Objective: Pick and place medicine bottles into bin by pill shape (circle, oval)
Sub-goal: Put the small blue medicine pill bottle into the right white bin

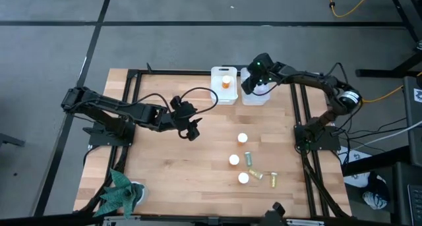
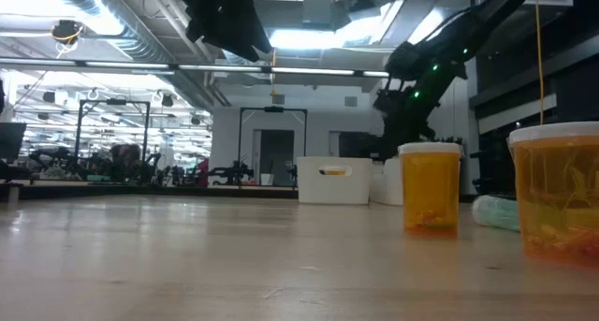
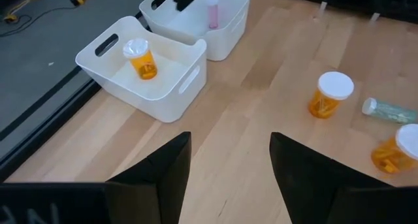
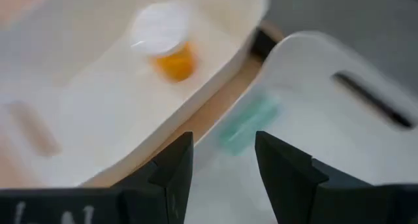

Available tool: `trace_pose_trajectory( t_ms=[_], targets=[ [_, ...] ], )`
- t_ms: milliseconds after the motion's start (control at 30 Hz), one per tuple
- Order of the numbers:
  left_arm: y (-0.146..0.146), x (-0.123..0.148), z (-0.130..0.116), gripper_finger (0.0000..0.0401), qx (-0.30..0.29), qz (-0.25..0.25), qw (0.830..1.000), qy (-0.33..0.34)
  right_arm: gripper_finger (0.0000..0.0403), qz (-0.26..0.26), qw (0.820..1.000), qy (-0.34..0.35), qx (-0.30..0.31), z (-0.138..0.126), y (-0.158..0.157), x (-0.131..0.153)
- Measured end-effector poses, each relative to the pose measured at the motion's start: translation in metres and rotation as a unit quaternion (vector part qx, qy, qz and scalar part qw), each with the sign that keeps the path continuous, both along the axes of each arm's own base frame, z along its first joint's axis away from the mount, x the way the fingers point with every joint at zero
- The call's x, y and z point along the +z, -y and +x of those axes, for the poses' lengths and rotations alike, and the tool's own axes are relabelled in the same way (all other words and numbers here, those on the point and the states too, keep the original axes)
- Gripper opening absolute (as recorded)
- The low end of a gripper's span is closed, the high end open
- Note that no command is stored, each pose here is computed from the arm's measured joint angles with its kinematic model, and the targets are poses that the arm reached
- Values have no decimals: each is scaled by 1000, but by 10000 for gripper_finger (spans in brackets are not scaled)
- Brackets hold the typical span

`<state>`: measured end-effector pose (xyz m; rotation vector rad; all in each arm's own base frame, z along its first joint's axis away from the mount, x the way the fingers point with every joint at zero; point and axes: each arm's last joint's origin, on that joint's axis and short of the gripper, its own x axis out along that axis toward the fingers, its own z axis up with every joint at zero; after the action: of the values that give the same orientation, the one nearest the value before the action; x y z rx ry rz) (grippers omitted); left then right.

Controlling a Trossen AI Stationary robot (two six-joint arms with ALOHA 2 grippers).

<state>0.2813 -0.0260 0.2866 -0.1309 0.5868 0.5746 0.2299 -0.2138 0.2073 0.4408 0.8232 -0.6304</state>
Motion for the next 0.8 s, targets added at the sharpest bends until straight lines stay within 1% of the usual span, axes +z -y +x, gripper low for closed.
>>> trace_pose_trajectory(
  t_ms=[100,200,300,367,467,633,733,800],
  targets=[
    [0,0,0,199,0,0,1000,0,167,47,998,23,37,-4,-17,14],
    [0,0,0,199,0,0,1000,0,167,65,994,31,85,-3,-46,26],
    [0,0,0,199,0,0,1000,0,167,75,988,39,128,-1,-86,34],
    [0,0,0,199,0,0,1000,0,167,80,982,46,168,-2,-116,38],
    [0,0,0,199,0,0,1000,0,168,94,971,47,213,-7,-160,41],
    [0,0,0,199,0,0,1000,0,167,114,964,20,239,-25,-218,40],
    [0,0,0,199,0,0,1000,0,167,127,959,-6,254,-35,-243,33],
    [0,0,0,199,0,0,1000,0,168,134,958,-21,253,-38,-256,28]
  ],
)
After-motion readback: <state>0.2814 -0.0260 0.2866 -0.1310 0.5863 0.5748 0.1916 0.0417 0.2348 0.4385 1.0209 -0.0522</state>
